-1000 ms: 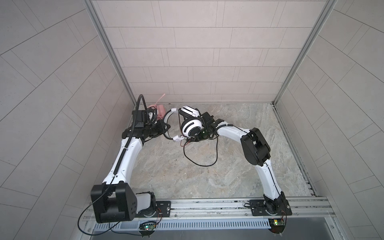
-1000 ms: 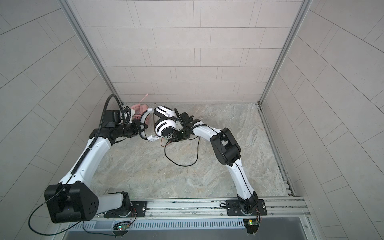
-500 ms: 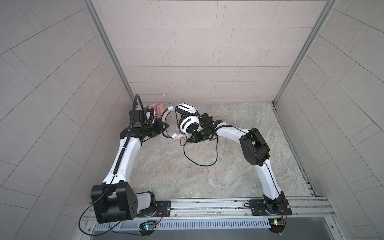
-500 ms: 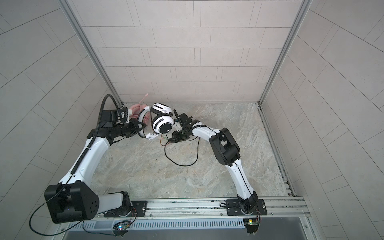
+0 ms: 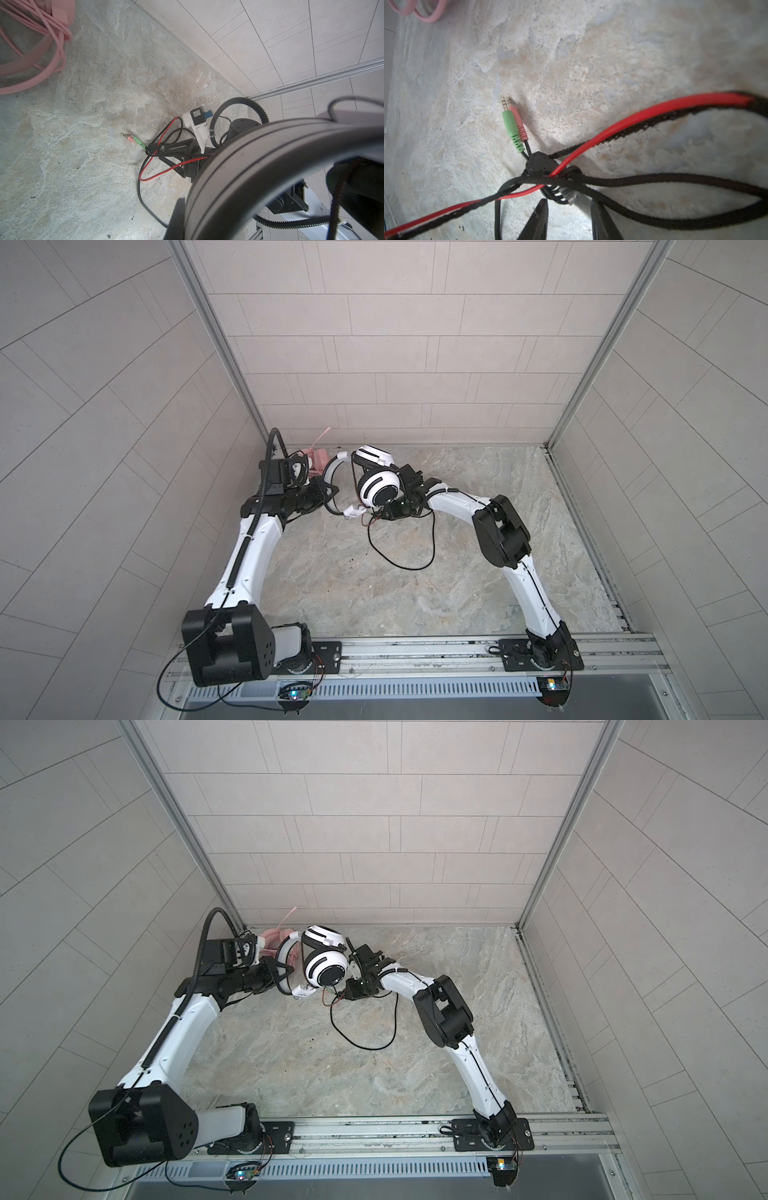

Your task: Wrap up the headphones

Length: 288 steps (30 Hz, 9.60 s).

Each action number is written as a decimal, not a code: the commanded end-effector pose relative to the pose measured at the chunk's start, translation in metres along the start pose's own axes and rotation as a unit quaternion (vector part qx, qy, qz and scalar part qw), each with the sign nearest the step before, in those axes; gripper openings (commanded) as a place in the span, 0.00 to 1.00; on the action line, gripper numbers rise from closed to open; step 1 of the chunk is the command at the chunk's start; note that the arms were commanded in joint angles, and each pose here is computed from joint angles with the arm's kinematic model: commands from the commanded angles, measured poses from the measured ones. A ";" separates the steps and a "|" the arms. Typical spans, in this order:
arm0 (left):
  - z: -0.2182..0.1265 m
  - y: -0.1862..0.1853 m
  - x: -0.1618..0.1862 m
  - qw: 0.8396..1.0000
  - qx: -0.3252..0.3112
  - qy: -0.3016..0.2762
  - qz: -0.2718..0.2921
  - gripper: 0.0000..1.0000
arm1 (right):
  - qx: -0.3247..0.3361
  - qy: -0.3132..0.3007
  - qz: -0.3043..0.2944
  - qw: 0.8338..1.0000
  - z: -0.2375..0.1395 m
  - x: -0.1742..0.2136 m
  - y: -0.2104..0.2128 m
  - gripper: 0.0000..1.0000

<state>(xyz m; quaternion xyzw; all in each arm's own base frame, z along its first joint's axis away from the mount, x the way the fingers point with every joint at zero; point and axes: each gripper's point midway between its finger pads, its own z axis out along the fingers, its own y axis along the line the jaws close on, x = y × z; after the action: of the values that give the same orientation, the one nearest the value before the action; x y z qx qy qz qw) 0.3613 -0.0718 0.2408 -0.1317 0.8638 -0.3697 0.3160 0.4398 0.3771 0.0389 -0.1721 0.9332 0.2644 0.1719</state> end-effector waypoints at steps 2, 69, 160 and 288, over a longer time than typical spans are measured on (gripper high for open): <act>-0.012 -0.023 -0.008 0.999 0.046 -0.024 0.011 0.00 | 0.038 -0.003 0.036 0.999 0.012 0.002 -0.009 0.32; -0.017 0.063 -0.004 0.995 -0.053 -0.044 -0.067 0.00 | -0.080 -0.030 -0.006 0.996 0.018 -0.078 -0.037 0.54; 0.040 0.034 0.030 0.998 -0.005 0.022 -0.050 0.00 | 0.010 0.023 -0.135 0.991 -0.052 0.093 0.011 0.63; -0.049 -0.122 -0.124 0.994 0.033 -0.093 0.038 0.00 | -0.114 -0.228 -0.149 0.955 -0.117 -0.053 0.047 0.75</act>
<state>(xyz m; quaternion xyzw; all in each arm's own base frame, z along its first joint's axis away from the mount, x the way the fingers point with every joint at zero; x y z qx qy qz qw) 0.4355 -0.0642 0.3720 -0.1472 0.8432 -0.3499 0.3807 0.4179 0.3380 0.1230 -0.2663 0.8449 0.3388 0.3170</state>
